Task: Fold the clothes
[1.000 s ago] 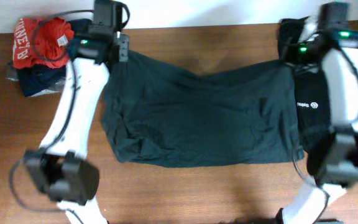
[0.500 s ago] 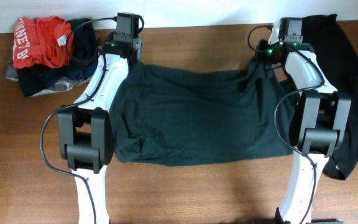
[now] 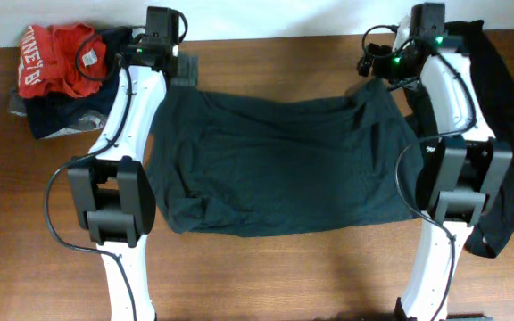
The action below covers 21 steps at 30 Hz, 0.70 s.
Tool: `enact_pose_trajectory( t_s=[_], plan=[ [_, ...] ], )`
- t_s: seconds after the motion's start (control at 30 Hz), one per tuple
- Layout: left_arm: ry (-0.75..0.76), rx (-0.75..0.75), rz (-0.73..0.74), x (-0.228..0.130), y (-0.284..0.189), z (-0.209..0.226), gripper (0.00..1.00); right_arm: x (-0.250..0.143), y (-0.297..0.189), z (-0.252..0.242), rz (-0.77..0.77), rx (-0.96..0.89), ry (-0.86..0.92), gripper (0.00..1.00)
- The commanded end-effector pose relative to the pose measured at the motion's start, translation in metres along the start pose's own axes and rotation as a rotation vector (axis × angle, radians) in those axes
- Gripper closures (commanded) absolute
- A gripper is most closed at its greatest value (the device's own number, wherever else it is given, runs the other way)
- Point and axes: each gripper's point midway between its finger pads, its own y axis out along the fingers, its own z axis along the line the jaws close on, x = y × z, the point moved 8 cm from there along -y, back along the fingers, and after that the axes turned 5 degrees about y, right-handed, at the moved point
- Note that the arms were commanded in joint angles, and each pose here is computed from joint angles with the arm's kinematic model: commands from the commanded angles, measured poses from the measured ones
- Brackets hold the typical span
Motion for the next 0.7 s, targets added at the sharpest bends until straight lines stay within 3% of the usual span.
enact_pose_trajectory(
  t_s=[0.0, 0.17, 0.37, 0.47, 0.53, 0.67],
  plan=[
    [-0.017, -0.219, 0.067, -0.009, -0.016, -0.019, 0.01, 0.009, -0.056, 0.017, -0.042, 0.01, -0.014, 0.01],
    [-0.024, -0.264, 0.241, -0.037, -0.018, -0.024, 0.01, -0.012, -0.054, 0.01, 0.081, -0.026, 0.024, 0.02],
    [-0.037, -0.259, 0.299, -0.047, -0.018, -0.021, 0.07, -0.018, -0.054, 0.009, 0.113, -0.035, 0.032, 0.03],
    [-0.104, -0.245, 0.332, -0.054, -0.014, -0.016, 0.11, -0.02, -0.054, 0.008, 0.125, -0.038, 0.022, 0.03],
    [-0.179, -0.227, 0.363, -0.062, -0.007, -0.01, 0.2, -0.021, -0.054, 0.008, 0.134, -0.039, -0.001, 0.03],
    [-0.283, -0.207, 0.365, -0.072, 0.013, 0.008, 0.2, -0.023, -0.054, 0.007, 0.145, -0.04, -0.019, 0.03]
  ],
)
